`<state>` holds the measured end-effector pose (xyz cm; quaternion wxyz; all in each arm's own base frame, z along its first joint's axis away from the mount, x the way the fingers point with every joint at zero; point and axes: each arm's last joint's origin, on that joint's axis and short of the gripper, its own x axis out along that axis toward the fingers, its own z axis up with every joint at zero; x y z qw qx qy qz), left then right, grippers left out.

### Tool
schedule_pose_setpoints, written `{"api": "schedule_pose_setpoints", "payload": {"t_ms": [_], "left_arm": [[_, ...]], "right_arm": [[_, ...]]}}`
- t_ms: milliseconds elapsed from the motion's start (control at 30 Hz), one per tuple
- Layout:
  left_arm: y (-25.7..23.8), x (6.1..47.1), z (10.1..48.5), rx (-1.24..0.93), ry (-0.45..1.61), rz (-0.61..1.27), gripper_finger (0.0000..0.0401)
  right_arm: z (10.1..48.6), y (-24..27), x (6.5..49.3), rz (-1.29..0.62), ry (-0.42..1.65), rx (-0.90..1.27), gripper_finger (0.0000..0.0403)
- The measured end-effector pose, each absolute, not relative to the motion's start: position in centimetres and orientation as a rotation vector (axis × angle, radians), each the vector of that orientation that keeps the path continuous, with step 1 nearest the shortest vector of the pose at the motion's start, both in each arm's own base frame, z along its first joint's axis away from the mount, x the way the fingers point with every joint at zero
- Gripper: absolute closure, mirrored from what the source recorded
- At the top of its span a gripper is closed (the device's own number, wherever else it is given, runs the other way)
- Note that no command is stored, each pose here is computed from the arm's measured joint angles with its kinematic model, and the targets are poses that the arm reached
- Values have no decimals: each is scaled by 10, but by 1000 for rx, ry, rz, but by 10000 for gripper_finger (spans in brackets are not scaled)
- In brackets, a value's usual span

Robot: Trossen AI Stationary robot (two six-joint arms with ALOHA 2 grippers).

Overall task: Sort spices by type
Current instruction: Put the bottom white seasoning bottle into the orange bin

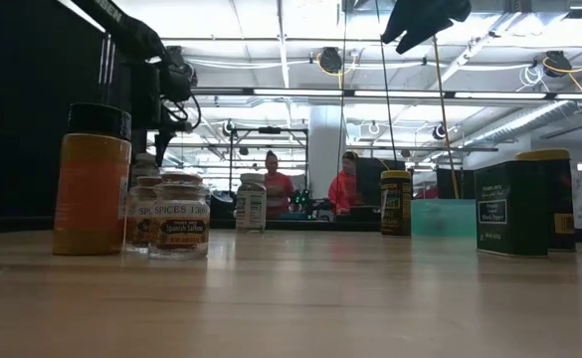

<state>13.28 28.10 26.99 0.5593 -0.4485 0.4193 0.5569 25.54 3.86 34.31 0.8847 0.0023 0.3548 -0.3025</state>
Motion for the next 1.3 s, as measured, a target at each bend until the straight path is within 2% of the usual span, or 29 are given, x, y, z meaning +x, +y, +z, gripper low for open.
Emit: {"api": "schedule_pose_setpoints", "payload": {"t_ms": [300,700,1033,1200,1300], "left_arm": [[274,143,267,-1079,993,1313,188],[270,142,230,-1088,1041,1314,188],[275,142,232,-1053,966,1332,188],[274,142,232,-1059,984,1320,157],[273,142,232,-1061,988,1319,152]], "right_arm": [[344,39,256,-621,733,-7,64],[344,39,256,-619,733,-9,64],[344,39,257,-619,731,-8,64],[344,39,257,-619,730,-7,64],[344,39,257,-619,730,-7,64]]}}
